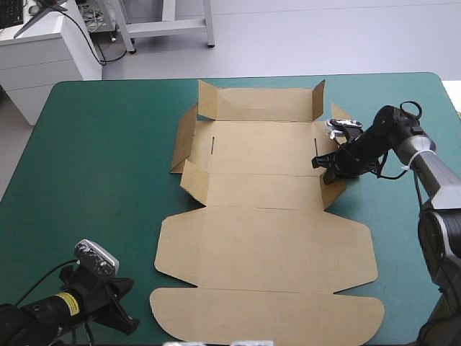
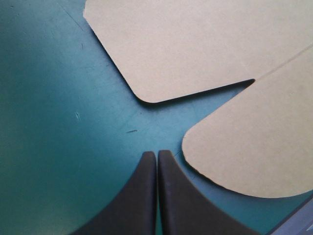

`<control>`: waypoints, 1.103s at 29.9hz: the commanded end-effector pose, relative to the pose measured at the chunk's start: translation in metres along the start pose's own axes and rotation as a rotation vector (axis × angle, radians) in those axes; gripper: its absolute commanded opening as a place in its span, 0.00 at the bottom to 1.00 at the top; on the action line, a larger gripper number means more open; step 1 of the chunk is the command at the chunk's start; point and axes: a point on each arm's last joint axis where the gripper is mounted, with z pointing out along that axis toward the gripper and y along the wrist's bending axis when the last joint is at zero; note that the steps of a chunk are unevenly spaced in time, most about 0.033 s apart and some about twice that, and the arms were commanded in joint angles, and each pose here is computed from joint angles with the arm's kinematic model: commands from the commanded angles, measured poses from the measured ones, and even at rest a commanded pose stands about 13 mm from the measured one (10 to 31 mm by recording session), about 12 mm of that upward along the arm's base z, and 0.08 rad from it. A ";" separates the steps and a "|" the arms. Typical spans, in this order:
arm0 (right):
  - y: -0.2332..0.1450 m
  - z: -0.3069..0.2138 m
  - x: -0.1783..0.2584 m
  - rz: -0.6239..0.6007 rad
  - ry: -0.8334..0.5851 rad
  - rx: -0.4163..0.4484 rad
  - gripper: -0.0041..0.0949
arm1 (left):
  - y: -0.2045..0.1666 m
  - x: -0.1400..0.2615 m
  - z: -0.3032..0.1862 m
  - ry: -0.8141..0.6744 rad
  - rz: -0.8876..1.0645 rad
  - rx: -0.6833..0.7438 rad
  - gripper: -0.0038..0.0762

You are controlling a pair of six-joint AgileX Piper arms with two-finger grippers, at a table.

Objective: Fold the box

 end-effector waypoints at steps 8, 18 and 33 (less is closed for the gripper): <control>0.022 -0.021 -0.004 -0.376 -0.044 -0.001 0.02 | 0.000 -0.015 -0.007 -0.115 -0.020 -0.002 0.04; 0.057 -0.068 -0.034 -0.691 -0.122 0.255 0.02 | 0.002 -0.024 -0.016 -0.151 0.010 -0.028 0.04; 0.117 -0.052 -0.058 -1.375 -0.233 0.299 0.02 | 0.003 -0.026 -0.017 -0.180 0.019 -0.044 0.04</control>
